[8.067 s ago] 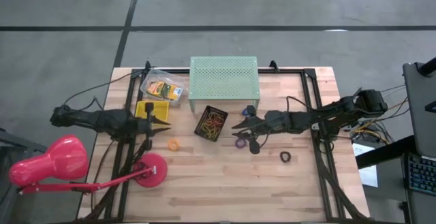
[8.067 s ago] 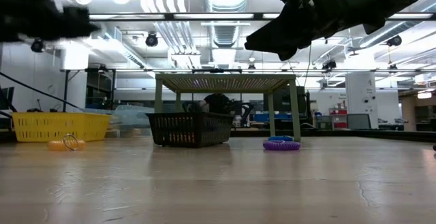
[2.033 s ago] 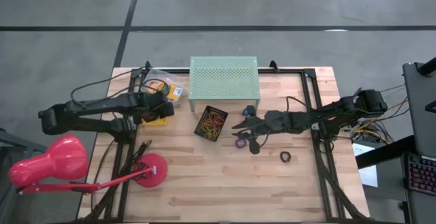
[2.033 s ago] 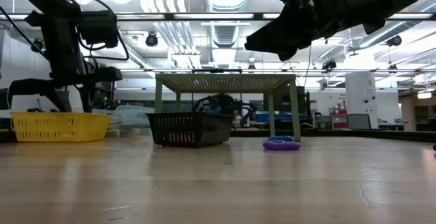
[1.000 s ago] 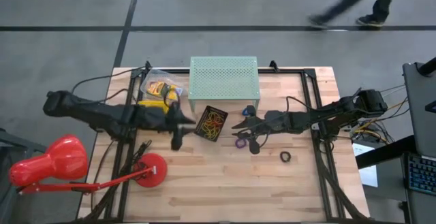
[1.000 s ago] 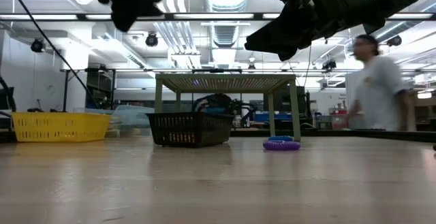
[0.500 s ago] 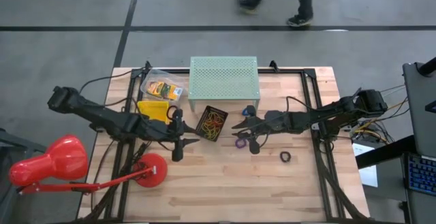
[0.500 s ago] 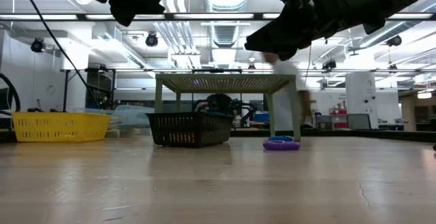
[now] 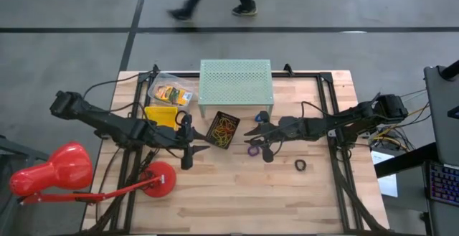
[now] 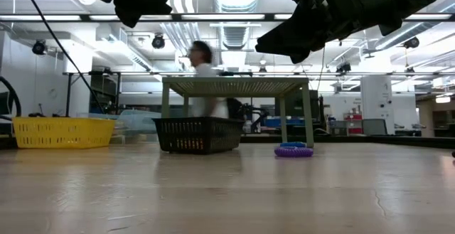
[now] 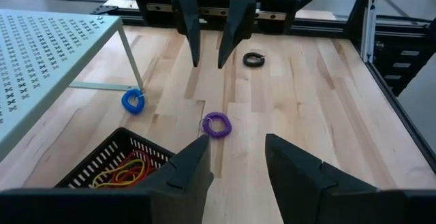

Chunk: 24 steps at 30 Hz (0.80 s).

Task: Pick & Place Office Desk Supplies
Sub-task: Put the violet spring rubber band into the yellow bin

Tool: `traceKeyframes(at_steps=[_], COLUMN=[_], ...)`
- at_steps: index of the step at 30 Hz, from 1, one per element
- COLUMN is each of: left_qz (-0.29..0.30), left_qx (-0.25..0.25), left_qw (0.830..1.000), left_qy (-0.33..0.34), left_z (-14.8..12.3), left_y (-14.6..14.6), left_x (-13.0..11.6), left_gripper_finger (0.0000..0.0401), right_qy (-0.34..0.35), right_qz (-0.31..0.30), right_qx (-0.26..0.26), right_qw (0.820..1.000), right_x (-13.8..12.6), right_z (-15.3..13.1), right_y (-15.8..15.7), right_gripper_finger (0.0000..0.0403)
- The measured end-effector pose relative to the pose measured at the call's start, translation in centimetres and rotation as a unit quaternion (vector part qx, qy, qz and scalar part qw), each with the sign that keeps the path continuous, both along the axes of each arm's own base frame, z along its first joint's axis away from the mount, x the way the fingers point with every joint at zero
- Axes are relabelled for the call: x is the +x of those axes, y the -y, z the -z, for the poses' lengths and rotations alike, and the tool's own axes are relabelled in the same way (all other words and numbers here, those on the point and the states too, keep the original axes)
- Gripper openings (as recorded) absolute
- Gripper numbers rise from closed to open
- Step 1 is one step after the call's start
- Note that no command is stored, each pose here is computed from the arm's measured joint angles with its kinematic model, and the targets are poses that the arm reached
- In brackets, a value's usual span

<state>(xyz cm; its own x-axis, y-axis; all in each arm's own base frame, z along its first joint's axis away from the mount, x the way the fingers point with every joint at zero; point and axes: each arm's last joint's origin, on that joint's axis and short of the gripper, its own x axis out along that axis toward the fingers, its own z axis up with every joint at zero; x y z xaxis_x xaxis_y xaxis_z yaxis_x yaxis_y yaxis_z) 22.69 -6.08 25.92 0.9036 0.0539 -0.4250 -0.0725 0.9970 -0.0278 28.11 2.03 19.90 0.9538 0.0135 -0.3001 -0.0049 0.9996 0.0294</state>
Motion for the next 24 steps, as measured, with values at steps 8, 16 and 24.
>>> traceKeyframes(at_steps=[8,16,24], left_qz=[0.007,0.006,0.006], left_qx=[0.015,0.015,0.015], left_qw=[1.000,1.000,1.000], left_qy=[-0.001,-0.001,-0.001], left_z=[0.0,0.0,0.0], left_y=[0.0,0.0,0.0], left_x=[0.0,0.0,0.0], left_gripper_finger=[0.0145,0.0145,0.0145], right_qy=[0.003,-0.009,-0.213], right_qz=[0.001,0.012,0.013], right_qx=[0.004,0.104,0.105], right_qw=[1.000,0.995,0.971], right_x=[0.0,0.0,-1.4], right_z=[-0.1,0.1,2.9], right_y=[0.0,-0.1,-0.6], right_gripper_finger=[0.0112,0.0112,0.0111])
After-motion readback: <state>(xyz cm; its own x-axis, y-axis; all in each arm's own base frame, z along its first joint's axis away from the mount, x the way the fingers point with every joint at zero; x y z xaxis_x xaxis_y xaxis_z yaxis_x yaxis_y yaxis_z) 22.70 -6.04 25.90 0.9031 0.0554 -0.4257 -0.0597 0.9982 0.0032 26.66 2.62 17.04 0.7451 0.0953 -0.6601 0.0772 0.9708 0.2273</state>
